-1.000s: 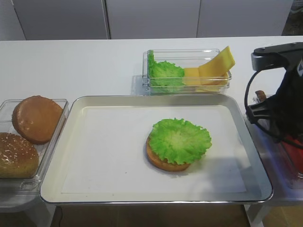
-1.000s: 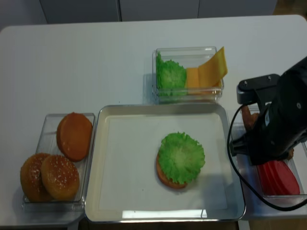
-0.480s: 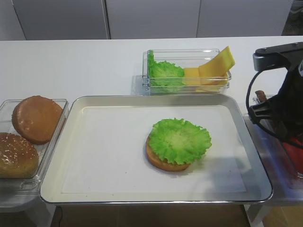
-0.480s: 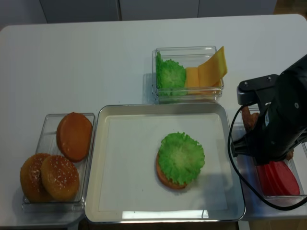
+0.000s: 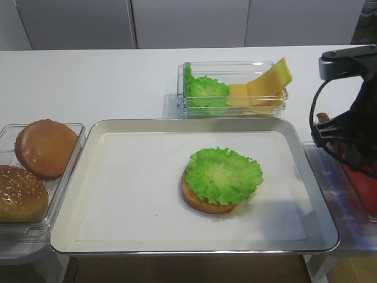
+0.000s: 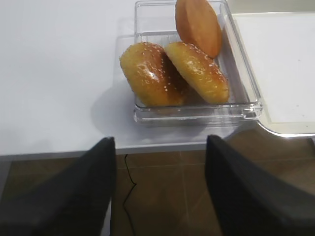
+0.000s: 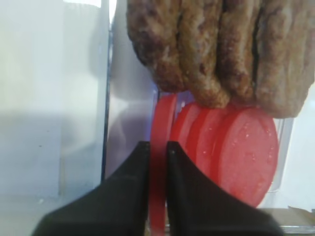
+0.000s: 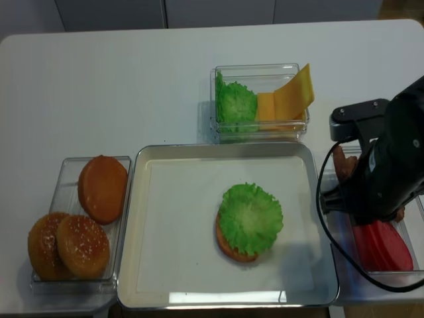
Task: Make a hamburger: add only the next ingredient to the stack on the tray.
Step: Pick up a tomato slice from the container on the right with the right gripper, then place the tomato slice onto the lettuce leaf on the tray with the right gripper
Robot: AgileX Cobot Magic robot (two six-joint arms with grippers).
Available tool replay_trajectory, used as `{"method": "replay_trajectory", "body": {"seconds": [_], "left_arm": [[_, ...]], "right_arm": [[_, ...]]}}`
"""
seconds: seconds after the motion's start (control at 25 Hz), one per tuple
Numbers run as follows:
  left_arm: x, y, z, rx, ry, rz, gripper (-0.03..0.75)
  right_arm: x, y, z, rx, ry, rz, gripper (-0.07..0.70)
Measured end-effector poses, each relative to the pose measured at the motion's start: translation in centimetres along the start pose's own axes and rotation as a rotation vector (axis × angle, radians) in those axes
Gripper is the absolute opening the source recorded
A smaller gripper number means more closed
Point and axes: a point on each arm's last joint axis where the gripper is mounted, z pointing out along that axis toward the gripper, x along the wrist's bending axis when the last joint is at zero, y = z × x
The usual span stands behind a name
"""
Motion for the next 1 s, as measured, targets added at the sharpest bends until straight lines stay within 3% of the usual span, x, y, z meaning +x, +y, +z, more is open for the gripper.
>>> {"method": "replay_trajectory", "body": {"seconds": [0.64,1.0], "left_arm": [[0.0,0.0,0.0,0.000,0.000,0.000,0.427],[0.0,0.0,0.0,0.000,0.000,0.000,0.427]], "right_arm": [[-1.4,-2.6,-7.7,-0.186,0.057,0.033,0.078],[-1.0,-1.6,-11.9,-0.289,0.101,0.003,0.078]]}}
